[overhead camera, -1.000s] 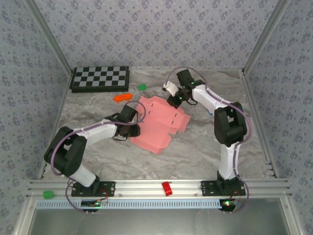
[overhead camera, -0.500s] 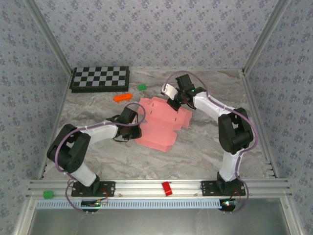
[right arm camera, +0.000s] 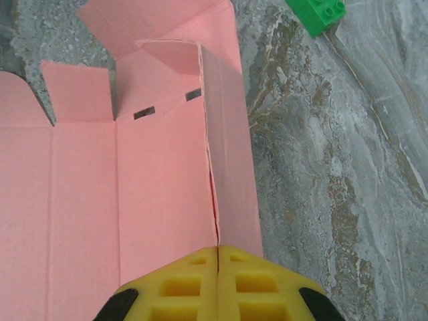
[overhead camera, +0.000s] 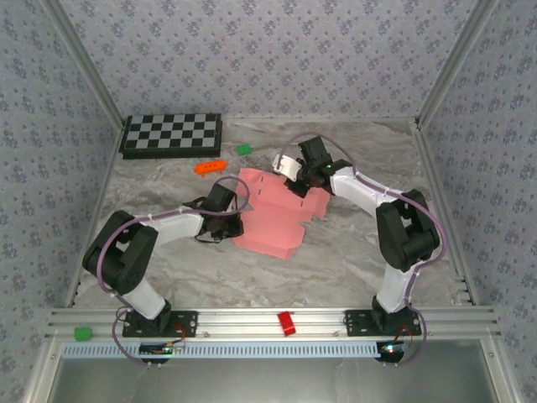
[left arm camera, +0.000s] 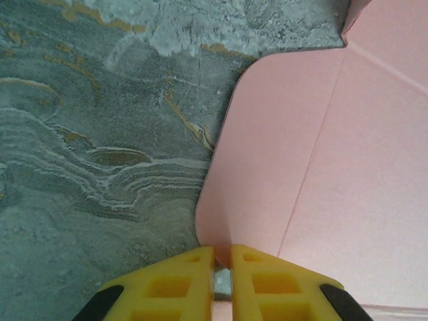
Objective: Fold the paper box
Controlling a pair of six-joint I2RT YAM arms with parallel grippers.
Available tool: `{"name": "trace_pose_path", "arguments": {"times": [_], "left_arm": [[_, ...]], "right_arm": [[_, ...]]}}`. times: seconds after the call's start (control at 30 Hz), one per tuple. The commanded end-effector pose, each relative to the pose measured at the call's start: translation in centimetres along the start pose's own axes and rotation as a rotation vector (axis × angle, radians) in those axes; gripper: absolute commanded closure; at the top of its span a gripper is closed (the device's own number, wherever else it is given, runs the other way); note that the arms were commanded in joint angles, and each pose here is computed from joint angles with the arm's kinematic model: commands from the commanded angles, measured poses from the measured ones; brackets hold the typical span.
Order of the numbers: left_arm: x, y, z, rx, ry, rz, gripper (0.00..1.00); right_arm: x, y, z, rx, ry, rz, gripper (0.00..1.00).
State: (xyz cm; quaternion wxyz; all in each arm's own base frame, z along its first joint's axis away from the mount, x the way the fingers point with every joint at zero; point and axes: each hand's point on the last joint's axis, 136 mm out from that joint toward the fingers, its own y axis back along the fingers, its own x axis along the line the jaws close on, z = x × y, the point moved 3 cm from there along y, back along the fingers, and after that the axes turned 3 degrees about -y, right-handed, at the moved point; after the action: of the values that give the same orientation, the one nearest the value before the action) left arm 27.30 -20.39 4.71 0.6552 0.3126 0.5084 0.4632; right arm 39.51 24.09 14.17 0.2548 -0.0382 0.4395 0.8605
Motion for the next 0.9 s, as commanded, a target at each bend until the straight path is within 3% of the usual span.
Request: {"name": "trace_pose_path", "arguments": {"times": [0.0, 0.33, 0.87], "left_arm": [[-0.7, -1.0, -0.4, 0.025, 0.009, -0.047, 0.87], [-1.6, -1.3, -0.1, 0.021, 0.021, -0.076, 0.87], [-3.1, -2.1, 0.9, -0.007, 0.05, -0.121, 0.87]], "right_arm": [[1.1, 0.6, 0.4, -0.007, 0.082, -0.028, 1.0], [2.5, 0.3, -0.3, 0.005, 0.21, -0.178, 1.0], [5.4, 0.9, -0.1, 0.005, 0.285, -0.194, 1.0]]}}
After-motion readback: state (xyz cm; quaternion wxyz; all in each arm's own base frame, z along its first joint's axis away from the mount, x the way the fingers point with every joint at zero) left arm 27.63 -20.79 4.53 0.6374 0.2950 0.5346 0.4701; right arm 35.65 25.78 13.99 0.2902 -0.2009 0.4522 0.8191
